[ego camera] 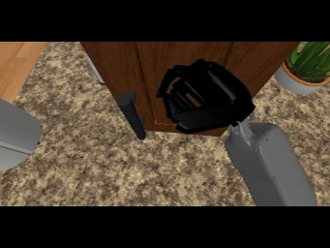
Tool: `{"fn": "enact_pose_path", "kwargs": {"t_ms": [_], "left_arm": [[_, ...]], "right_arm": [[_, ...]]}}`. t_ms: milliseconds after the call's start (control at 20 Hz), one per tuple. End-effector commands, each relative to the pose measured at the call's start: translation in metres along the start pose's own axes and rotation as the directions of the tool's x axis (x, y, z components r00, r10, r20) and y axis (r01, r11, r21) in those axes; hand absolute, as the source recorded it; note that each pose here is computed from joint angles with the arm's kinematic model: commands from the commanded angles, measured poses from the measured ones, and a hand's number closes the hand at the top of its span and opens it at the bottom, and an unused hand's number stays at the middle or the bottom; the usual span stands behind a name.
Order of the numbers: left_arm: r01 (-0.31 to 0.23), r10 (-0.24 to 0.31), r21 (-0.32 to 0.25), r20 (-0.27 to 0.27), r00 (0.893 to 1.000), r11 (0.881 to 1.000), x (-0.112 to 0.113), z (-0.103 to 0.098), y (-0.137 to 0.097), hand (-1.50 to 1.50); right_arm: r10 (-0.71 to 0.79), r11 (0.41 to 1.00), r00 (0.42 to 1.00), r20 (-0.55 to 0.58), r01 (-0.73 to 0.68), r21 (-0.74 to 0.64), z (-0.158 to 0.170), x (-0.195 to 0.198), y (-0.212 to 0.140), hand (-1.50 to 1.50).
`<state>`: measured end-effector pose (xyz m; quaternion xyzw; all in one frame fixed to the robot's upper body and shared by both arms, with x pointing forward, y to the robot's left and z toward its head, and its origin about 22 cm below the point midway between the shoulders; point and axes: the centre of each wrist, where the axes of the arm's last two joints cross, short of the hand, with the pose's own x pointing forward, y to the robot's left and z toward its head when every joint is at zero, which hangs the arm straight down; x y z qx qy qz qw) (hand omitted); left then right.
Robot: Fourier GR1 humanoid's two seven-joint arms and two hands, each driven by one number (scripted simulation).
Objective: Pick up the bottled water, place it into the cabinet and close the cabinet
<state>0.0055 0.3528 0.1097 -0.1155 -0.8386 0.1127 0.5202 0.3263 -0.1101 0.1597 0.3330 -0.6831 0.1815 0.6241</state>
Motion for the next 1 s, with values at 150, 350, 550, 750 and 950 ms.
{"fn": "enact_pose_path", "kwargs": {"t_ms": [150, 350, 550, 750, 950], "left_arm": [[-0.011, 0.011, -0.007, -0.002, 1.000, 1.000, 0.011, 0.008, 0.009, -1.50], [-0.016, 0.016, -0.015, 0.006, 1.000, 1.000, 0.001, 0.000, 0.001, -1.50], [-0.037, 0.037, -0.013, -0.009, 0.999, 0.999, 0.014, 0.005, 0.005, -1.50], [-0.044, 0.043, -0.030, -0.028, 0.999, 0.999, 0.009, -0.001, 0.000, -1.50], [-0.018, 0.018, -0.021, -0.021, 1.000, 1.000, 0.006, 0.001, 0.011, -1.50]], "right_arm": [[0.029, 0.999, 1.000, 0.000, -0.029, 0.042, -0.022, 0.006, -0.044, 1.50], [0.034, 0.998, 0.999, -0.013, -0.033, 0.057, -0.048, -0.004, -0.032, 1.50], [0.016, 0.998, 0.999, -0.040, -0.014, 0.056, -0.056, -0.006, -0.021, 1.50], [-0.013, 0.991, 0.999, -0.045, 0.019, 0.133, -0.068, 0.014, -0.003, 1.50], [-0.031, 0.988, 0.998, -0.057, 0.039, 0.147, -0.068, 0.019, -0.007, 1.50]]}}
